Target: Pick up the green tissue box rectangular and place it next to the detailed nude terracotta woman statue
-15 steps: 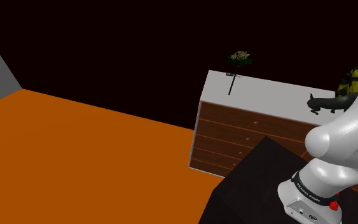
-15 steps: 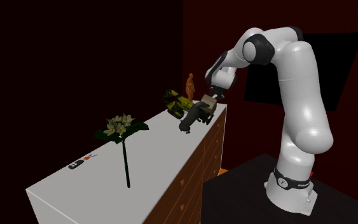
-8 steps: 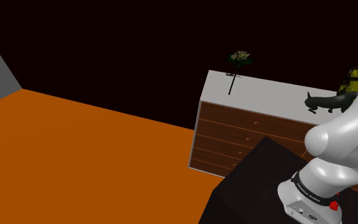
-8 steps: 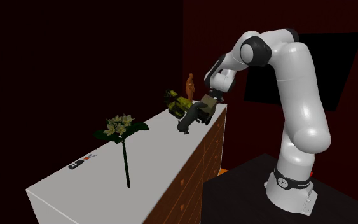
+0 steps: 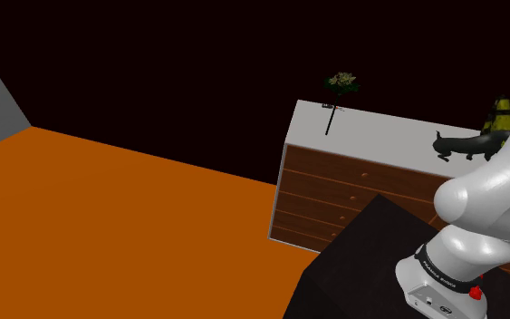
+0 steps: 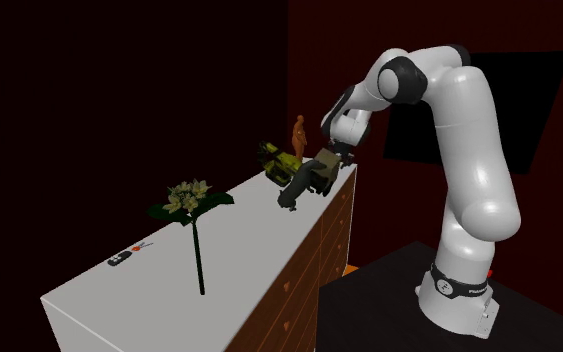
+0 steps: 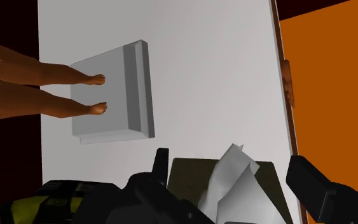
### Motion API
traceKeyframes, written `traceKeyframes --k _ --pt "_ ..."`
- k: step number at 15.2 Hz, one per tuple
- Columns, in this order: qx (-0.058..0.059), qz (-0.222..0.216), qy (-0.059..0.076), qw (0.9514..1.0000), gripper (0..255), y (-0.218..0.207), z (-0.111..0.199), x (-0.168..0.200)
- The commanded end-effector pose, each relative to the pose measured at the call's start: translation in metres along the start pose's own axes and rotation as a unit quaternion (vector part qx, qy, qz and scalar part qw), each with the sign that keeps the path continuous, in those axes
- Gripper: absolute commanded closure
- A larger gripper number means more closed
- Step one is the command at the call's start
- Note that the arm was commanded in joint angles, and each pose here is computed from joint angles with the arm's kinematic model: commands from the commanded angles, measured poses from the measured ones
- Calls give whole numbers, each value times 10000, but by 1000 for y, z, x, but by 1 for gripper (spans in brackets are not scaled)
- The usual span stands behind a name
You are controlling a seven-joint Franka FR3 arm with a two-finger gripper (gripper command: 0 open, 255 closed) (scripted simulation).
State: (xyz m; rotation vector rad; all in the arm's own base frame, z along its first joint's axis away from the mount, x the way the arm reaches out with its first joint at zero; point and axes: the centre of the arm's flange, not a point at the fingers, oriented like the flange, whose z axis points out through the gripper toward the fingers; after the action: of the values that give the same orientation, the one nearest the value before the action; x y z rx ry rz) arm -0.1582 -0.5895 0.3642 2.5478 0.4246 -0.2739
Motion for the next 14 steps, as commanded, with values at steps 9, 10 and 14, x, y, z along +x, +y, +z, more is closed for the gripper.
traceKeyframes --k 9,10,14 --pt "4 -7 10 10000 0 0 -49 2" --pt "4 -7 10 10000 0 0 -49 2" --pt "4 -7 10 10000 0 0 -49 2"
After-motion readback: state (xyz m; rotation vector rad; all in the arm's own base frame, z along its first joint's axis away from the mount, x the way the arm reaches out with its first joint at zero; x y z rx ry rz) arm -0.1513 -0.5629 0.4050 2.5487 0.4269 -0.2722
